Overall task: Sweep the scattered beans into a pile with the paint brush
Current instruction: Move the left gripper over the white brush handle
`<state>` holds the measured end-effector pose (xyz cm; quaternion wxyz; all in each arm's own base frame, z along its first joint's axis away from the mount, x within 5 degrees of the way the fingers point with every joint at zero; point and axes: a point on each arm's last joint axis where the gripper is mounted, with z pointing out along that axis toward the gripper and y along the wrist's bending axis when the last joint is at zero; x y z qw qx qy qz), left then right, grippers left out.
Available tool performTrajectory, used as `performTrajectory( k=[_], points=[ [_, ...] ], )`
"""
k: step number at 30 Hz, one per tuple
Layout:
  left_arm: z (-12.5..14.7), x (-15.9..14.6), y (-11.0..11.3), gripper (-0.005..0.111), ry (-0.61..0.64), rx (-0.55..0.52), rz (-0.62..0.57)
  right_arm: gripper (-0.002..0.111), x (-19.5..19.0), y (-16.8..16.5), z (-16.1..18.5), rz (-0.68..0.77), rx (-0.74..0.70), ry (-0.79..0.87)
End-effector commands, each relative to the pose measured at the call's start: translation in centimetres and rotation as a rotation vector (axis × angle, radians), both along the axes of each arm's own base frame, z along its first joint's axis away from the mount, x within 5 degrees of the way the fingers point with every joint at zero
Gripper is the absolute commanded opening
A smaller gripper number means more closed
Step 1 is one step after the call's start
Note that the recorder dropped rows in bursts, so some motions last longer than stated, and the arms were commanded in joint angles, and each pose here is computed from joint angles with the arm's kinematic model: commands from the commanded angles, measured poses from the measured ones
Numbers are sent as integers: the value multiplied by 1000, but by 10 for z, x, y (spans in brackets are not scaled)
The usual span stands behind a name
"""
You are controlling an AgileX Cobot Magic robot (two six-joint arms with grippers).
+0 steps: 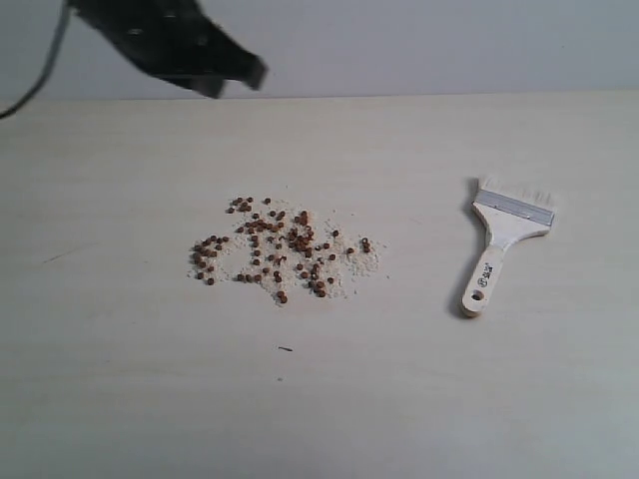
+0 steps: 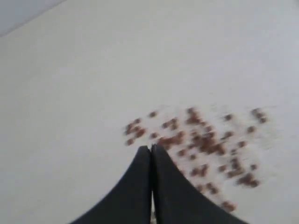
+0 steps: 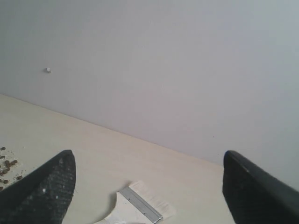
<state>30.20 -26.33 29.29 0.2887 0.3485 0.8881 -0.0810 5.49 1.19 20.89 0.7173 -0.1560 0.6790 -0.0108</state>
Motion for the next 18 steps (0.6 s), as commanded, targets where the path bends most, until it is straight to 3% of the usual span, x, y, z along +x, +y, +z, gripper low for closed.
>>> performTrajectory(
  k=[1, 8, 14, 18],
  points=[
    [-10, -4, -66, 0, 43, -21, -40, 79, 0, 0, -1, -5, -9, 4],
    [-63, 1, -126, 0, 224, 95, -54, 79, 0, 0, -1, -5, -9, 4],
    [-89, -21, -163, 0, 245, 91, -149, 79, 0, 0, -1, -5, -9, 4],
    [-109, -38, -181, 11, 295, 61, -183, 79, 0, 0, -1, -5, -9, 4]
  ],
)
